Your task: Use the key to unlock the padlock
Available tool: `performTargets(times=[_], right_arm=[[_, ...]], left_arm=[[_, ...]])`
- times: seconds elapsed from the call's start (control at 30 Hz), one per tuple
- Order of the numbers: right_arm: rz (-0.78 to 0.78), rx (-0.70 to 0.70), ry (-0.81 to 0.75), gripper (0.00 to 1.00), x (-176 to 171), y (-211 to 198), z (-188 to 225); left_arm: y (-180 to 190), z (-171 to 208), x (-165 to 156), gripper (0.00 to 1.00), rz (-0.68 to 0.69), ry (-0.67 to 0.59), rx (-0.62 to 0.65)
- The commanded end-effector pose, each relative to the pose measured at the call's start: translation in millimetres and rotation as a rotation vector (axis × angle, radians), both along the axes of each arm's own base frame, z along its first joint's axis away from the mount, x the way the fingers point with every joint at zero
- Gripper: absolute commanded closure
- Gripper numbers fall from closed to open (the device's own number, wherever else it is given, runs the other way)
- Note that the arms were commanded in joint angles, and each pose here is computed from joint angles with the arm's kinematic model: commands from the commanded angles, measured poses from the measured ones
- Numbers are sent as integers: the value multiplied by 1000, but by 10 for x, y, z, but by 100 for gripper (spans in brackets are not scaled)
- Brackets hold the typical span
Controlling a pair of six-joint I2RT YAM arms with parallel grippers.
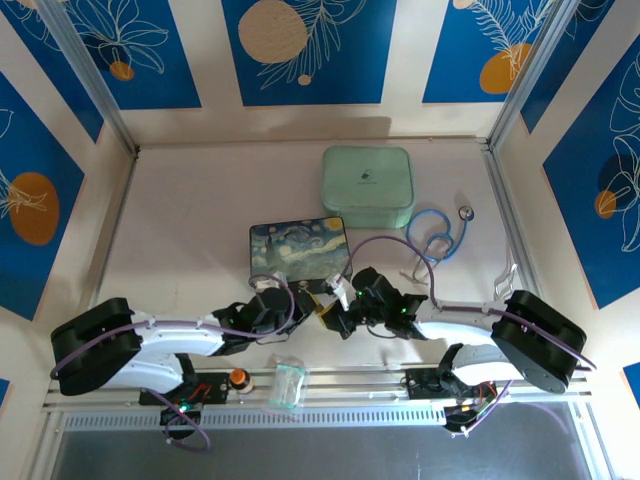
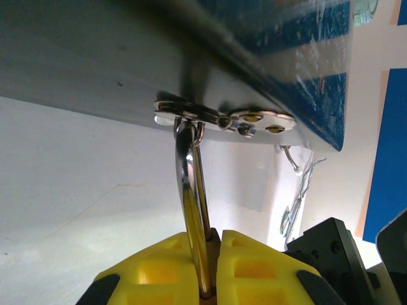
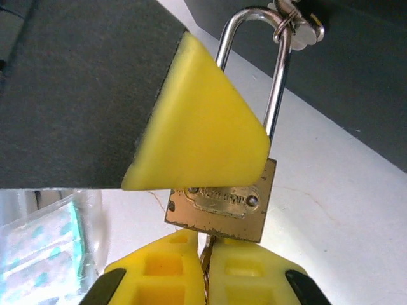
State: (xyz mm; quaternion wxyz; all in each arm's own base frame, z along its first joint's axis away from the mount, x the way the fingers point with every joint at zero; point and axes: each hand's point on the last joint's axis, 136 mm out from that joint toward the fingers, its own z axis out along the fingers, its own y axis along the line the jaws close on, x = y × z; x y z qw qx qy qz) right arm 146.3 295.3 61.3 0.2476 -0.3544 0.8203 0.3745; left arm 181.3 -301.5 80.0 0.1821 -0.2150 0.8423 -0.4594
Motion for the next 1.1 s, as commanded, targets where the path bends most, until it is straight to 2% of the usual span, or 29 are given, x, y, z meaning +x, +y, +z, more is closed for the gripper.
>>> performTargets(times=[0.0,0.17,0.3,0.4,0.43,0.53,0.63,0.7,0.8,0.9,1.07], right_arm=[[46,95,33,99,-103,102,187],[29,60,46,99,-99,127,99],[20,46,66,99,-94,170,29],[-1,33,83,99,-69,173,-26],[-6,26,90,98,-68,174,-42],[-24,15,107,88,-64,163,-71],[-62,2,130,65,-59,106,-77],[-84,0,148,56,-64,51,-59],[-135,-2,163,50,-24,-50,-18],[-197,7,163,48,69,-153,48],[-404,-77,123,48,376,-418,81]], left_arm=[[28,-65,4,84,-14,-28,41],[-20,-106,-12,71,-44,-25,62],[-36,-165,-28,82,-46,-5,63],[-33,-177,-42,82,-51,-2,63],[-23,-189,-44,88,-51,1,71],[43,-251,-61,97,-55,5,115],[163,-357,-101,98,-65,15,186],[268,-422,-127,99,-77,14,250],[429,-488,-156,99,-107,12,370],[549,-551,-175,99,-138,15,464],[758,-657,-167,96,-180,15,632]])
